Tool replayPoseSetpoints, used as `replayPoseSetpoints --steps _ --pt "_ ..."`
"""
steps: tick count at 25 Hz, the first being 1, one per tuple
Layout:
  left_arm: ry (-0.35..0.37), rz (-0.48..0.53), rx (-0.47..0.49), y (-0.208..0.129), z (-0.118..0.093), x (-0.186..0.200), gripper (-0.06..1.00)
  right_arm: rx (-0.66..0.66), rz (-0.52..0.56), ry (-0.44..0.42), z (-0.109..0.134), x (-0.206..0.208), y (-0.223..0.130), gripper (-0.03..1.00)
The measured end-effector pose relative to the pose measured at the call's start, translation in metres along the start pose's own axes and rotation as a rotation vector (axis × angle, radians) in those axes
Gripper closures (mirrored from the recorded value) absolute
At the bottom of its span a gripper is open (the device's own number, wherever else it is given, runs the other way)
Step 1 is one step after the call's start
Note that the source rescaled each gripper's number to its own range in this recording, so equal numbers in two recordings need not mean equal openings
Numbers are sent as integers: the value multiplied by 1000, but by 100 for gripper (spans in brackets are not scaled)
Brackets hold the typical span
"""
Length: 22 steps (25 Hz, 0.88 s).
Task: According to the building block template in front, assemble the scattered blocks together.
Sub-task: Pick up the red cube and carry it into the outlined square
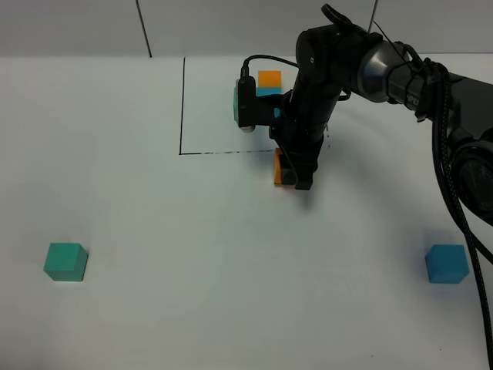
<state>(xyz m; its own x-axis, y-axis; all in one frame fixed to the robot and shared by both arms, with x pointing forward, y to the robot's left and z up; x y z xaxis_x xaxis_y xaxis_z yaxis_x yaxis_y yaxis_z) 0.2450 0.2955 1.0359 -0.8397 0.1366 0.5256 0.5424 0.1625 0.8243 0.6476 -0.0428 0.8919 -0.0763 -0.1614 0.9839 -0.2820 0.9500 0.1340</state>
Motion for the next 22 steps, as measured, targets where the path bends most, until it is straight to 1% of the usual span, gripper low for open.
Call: replayPoseSetpoints --steps 7,13,22 --pt "0 0 0 0 0 0 16 12 24 8 1 -1 -3 95" --pt "0 0 0 0 0 0 16 12 34 37 3 -12 -5 95" --pt "0 0 0 0 0 0 16 10 33 38 3 -13 -5 95"
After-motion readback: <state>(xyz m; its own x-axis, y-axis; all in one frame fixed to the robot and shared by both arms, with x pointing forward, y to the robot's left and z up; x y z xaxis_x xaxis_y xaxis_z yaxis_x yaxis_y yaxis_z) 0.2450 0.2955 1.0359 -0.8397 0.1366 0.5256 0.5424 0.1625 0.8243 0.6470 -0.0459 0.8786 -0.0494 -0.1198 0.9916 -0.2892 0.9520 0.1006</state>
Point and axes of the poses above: a point on each arm's last joint axis where the gripper is mounted, x pointing back along that axis away from the gripper, z along the wrist's bending axis when the last joint is at zero, y = z × x, the point moved 2 cm from there along -x, pointing out along that axis toward the gripper, and after that the axes turned 12 degrees about x, right-handed, at the moved point
